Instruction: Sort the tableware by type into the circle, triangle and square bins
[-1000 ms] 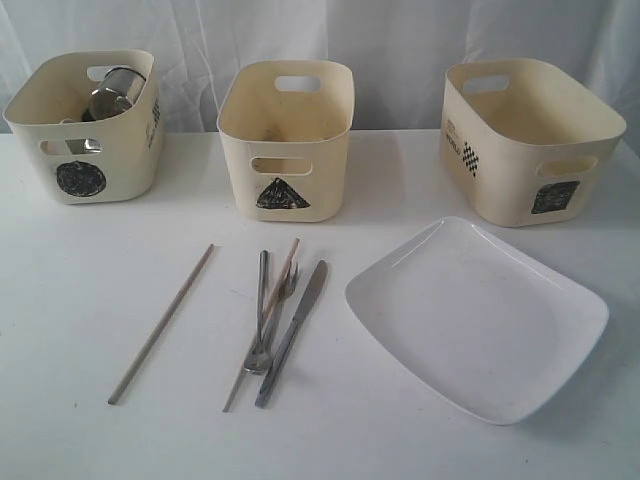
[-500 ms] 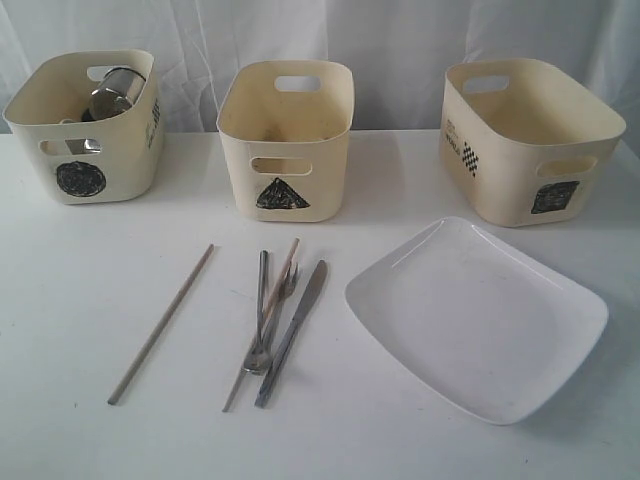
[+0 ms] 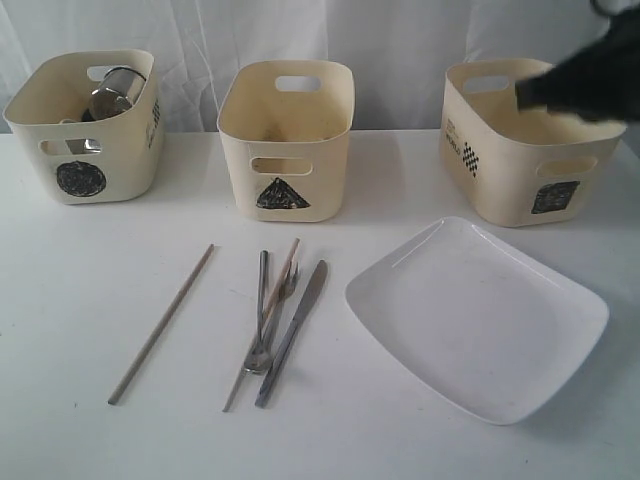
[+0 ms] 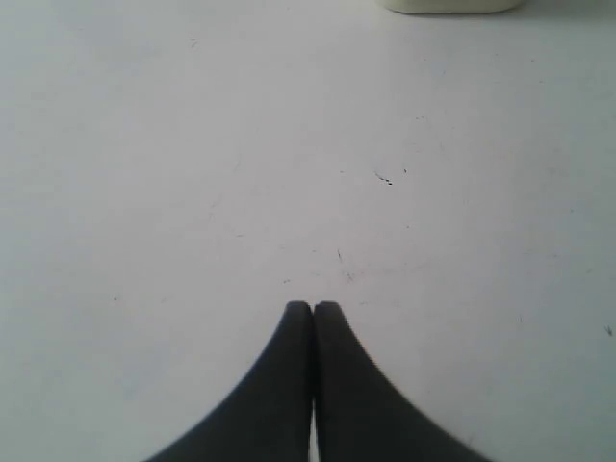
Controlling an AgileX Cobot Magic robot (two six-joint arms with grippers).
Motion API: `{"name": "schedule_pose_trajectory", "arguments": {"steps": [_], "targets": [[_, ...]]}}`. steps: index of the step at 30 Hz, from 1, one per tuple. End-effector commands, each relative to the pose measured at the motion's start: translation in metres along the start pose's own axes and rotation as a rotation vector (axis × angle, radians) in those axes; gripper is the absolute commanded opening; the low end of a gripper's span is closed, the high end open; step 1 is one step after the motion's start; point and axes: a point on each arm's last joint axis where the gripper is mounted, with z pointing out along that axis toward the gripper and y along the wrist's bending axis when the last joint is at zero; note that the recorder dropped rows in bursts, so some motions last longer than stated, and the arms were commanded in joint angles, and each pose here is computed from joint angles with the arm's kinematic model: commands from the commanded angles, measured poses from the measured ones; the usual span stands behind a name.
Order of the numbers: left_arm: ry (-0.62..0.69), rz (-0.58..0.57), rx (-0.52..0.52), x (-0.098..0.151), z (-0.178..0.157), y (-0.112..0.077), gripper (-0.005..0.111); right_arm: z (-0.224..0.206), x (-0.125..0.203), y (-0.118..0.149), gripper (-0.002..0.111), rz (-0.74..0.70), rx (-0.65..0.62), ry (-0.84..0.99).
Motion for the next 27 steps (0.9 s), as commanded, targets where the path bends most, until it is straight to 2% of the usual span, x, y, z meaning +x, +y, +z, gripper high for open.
{"name": "schedule_pose_trajectory", "arguments": {"steps": [1, 3, 5, 6, 7, 8, 9, 10, 11, 13, 16, 17, 19, 20, 24, 27], "targets": [[0.009, 0.001, -0.004, 0.001, 0.0, 0.0, 0.001, 0.011, 0.03, 0.002, 0.0, 0.014, -0.07, 0.327], [0.009, 0.001, -0.004, 0.001, 0.0, 0.0, 0.001, 0.013, 0.034, 0.012, 0.0, 0.147, -0.175, 0.387], [0.009, 0.001, -0.004, 0.001, 0.0, 0.0, 0.001, 0.014, 0.035, 0.035, 0.0, 0.138, -0.389, 0.416], [0.009, 0.001, -0.004, 0.001, 0.0, 0.0, 0.001, 0.012, 0.03, 0.063, 0.0, 0.096, -0.618, 0.381], [0.009, 0.001, -0.004, 0.001, 0.0, 0.0, 0.001, 0.01, 0.025, 0.079, 0.0, 0.103, -0.71, 0.36], [0.009, 0.001, -0.004, 0.001, 0.0, 0.0, 0.001, 0.006, 0.017, 0.11, 0.0, 0.09, -0.791, 0.358], [0.009, 0.001, -0.004, 0.001, 0.0, 0.0, 0.001, 0.003, 0.013, 0.128, 0.0, 0.061, -0.807, 0.367], [0.009, 0.001, -0.004, 0.001, 0.0, 0.0, 0.001, -0.002, 0.007, 0.162, 0.0, -0.009, -0.796, 0.364], [0.009, 0.001, -0.004, 0.001, 0.0, 0.0, 0.001, -0.004, 0.003, 0.177, 0.0, -0.035, -0.771, 0.359], [0.009, 0.001, -0.004, 0.001, 0.0, 0.0, 0.001, 0.004, -0.009, 0.217, 0.0, -0.09, -0.615, 0.33], [0.009, 0.001, -0.004, 0.001, 0.0, 0.0, 0.001, 0.043, -0.009, 0.249, 0.0, -0.121, -0.469, 0.452], [0.009, 0.001, -0.004, 0.001, 0.0, 0.0, 0.001, 0.056, 0.0, 0.26, 0.0, -0.18, -0.44, 0.556], [0.009, 0.001, -0.004, 0.001, 0.0, 0.0, 0.001, 0.068, 0.01, 0.279, 0.0, -0.229, -0.439, 0.658], [0.009, 0.001, -0.004, 0.001, 0.0, 0.0, 0.001, 0.07, 0.012, 0.291, 0.0, -0.251, -0.458, 0.639], [0.009, 0.001, -0.004, 0.001, 0.0, 0.0, 0.001, 0.074, 0.006, 0.337, 0.0, -0.294, -0.568, 0.397], [0.009, 0.001, -0.004, 0.001, 0.0, 0.0, 0.001, 0.091, 0.013, 0.357, 0.0, -0.26, -0.577, 0.366]]}}
